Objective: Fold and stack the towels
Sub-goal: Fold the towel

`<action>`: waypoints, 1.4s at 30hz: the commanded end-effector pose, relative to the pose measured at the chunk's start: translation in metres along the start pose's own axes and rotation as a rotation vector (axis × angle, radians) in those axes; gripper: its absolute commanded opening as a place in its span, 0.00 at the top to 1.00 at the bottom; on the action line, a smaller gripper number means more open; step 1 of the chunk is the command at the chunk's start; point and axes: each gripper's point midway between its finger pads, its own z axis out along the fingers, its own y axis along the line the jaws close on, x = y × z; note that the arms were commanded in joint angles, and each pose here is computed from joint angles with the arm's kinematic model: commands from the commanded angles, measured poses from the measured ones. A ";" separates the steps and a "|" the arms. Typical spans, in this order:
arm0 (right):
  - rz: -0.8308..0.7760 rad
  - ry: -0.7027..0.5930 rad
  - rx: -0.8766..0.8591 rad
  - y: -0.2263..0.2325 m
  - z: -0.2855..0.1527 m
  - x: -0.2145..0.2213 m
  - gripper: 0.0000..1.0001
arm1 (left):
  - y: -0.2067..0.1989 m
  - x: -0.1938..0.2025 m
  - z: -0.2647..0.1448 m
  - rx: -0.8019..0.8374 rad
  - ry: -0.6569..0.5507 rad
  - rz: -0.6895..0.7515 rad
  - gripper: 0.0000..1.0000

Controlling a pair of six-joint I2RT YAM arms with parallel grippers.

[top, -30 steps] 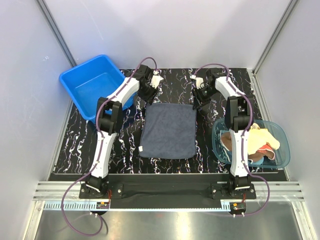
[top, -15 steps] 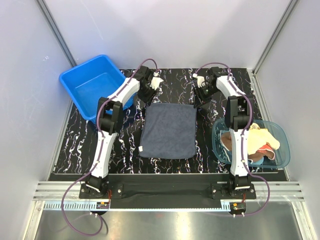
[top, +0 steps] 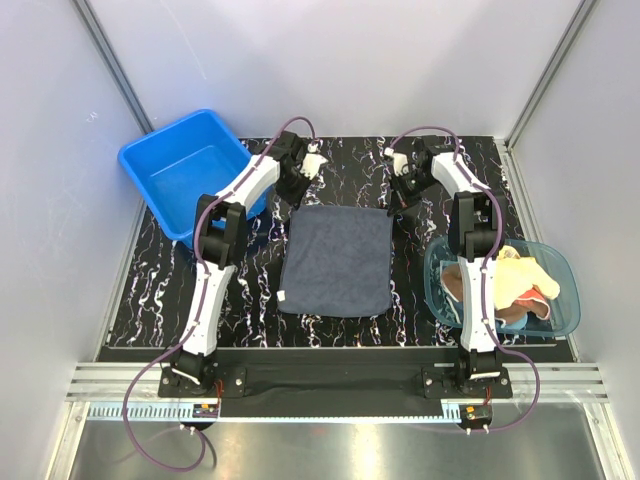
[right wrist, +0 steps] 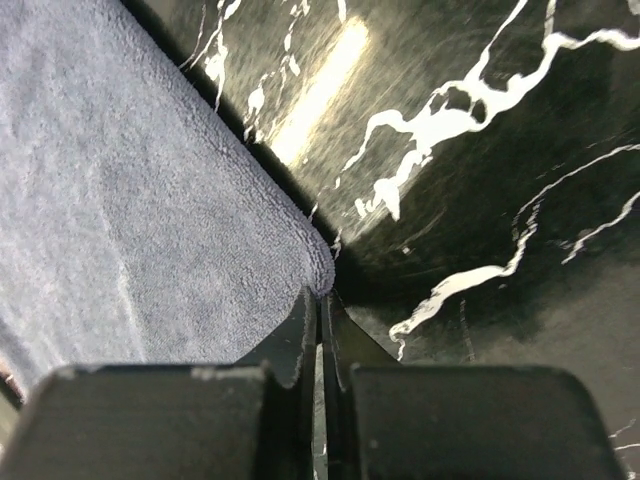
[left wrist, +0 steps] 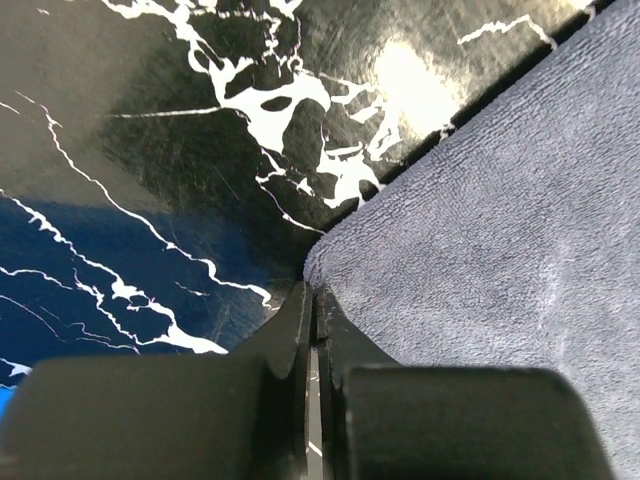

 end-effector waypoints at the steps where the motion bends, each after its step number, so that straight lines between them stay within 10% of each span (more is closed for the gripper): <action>1: -0.056 -0.098 0.071 -0.006 -0.019 -0.033 1.00 | 0.001 -0.043 -0.036 -0.028 -0.147 0.013 1.00; 25: -0.358 -0.787 0.456 0.114 -0.285 -0.140 1.00 | -0.019 -0.122 -0.325 -0.524 -0.698 0.096 1.00; 42: -0.298 -0.791 0.330 0.200 -0.308 -0.043 1.00 | -0.117 -0.056 -0.344 -0.228 -0.632 0.159 1.00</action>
